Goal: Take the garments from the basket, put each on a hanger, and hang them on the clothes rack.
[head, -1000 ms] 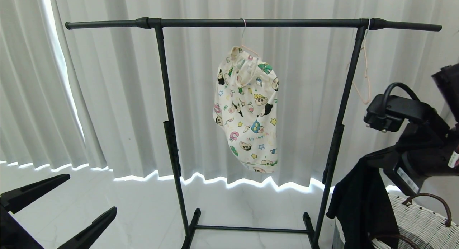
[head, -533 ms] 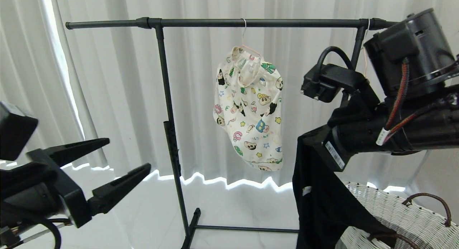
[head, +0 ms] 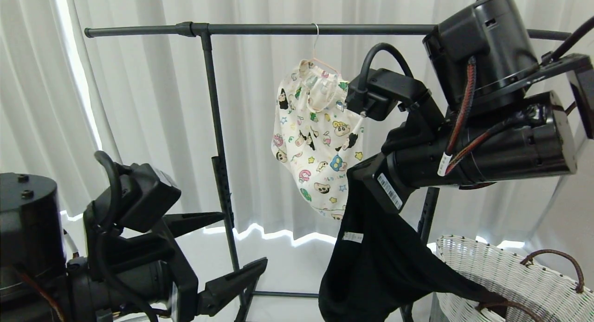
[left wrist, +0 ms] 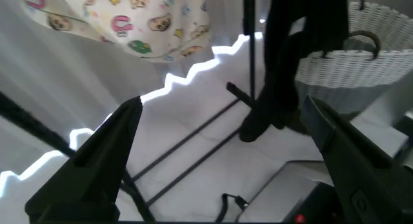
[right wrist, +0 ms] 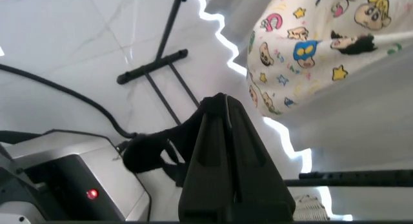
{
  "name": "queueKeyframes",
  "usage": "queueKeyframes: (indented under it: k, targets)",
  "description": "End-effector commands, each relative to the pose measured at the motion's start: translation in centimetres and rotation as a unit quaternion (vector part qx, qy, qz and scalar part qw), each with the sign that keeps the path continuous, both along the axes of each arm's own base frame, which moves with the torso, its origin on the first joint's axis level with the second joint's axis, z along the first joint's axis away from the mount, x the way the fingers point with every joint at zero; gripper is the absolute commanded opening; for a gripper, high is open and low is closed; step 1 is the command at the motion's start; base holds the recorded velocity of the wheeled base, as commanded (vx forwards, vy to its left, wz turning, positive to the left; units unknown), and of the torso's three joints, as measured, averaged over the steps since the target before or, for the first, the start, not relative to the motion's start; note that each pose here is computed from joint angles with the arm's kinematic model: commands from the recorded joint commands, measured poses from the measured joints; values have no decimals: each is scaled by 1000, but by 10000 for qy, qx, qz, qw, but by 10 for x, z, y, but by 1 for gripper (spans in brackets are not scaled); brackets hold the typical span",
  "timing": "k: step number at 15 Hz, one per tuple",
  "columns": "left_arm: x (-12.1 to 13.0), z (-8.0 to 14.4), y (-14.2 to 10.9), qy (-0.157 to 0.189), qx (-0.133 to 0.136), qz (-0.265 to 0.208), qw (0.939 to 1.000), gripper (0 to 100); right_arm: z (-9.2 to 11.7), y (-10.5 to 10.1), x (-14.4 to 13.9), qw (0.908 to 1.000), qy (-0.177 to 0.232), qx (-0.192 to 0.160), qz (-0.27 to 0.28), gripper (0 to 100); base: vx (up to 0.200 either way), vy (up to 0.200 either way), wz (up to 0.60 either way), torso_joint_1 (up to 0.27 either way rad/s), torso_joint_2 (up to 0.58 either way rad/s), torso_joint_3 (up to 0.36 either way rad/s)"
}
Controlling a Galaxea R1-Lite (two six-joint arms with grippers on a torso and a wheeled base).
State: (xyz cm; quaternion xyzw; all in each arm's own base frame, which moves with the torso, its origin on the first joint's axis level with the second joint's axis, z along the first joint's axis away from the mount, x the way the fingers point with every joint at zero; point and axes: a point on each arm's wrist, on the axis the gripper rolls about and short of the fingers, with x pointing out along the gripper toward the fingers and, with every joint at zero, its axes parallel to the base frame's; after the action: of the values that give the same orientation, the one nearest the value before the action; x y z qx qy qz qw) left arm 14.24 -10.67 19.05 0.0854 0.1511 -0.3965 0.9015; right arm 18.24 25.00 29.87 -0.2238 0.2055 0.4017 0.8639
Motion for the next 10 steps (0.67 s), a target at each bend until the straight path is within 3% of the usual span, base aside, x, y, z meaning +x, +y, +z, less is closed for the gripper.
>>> queueKeyframes:
  k: [1, 5, 10]
  targets:
    - [1, -3, -11, 255, -105, -289, 9992, 100, 4, 4, -4, 9999, -32, 67, 111, 0, 0, 0, 0, 0, 0, 0]
    - [9, -15, -36, 1092, -294, -485, 9924, 100, 5, 13, -13, 9993, -27, 107, 350, 0, 0, 0, 0, 0, 0, 0]
    - [32, -13, -69, 1163, -247, -634, 9909, 100, 9, 14, -15, 9991, -71, 179, 387, 0, 0, 0, 0, 0, 0, 0]
